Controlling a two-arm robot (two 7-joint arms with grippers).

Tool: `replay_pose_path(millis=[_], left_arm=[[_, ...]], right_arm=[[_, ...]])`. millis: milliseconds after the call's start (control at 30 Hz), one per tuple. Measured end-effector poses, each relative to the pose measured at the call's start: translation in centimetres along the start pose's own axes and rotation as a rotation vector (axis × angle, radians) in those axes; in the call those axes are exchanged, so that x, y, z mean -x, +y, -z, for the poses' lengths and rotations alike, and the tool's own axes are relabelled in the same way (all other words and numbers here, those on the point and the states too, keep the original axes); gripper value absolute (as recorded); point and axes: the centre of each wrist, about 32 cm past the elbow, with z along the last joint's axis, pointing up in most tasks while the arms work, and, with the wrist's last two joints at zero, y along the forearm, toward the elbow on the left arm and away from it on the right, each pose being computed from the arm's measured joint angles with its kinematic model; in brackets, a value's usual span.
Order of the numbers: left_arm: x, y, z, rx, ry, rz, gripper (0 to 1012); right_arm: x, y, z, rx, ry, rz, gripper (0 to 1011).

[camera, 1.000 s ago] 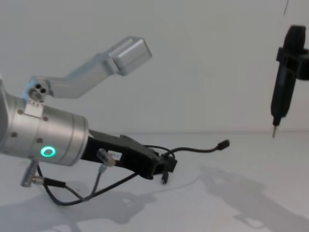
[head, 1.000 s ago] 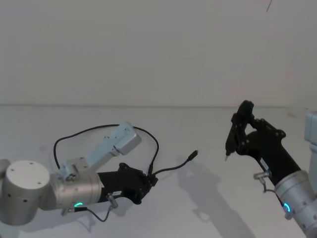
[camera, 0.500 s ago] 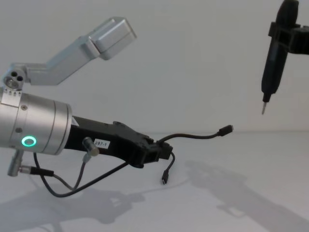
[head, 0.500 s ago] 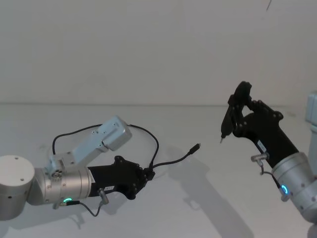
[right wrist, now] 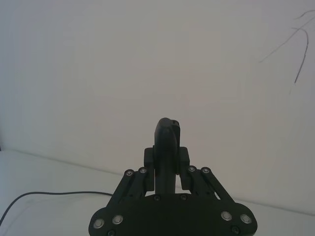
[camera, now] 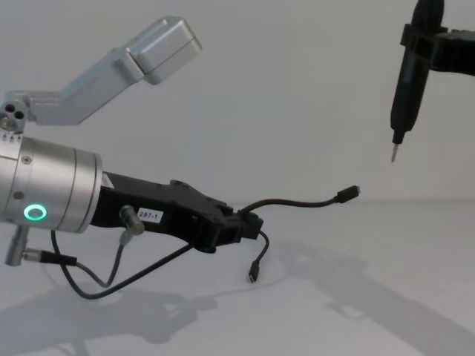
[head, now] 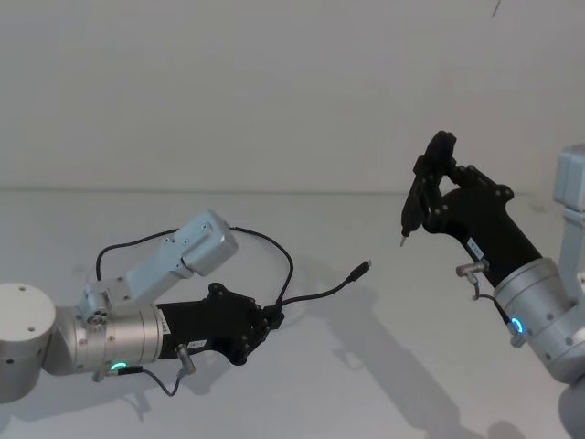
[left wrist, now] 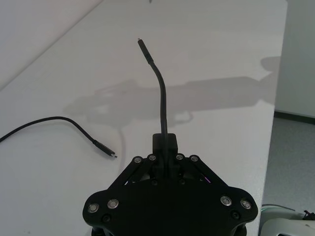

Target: Pick up the data cable with the one hand.

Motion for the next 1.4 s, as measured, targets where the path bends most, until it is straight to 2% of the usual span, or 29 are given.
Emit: replay_pose_path(millis=[633,1400], left_arm=[[-0.08,0.19,-0.03,0.006,-0.006,0.004,36],[-0.1,0.23,-0.01,0.007,-0.008,0.005,36]], right_arm=[[0.1,1.4,0.7,0.012,0.045,-0.023,279],[0.7,1.6,1.0,0.039,0.081,-0.03,279]])
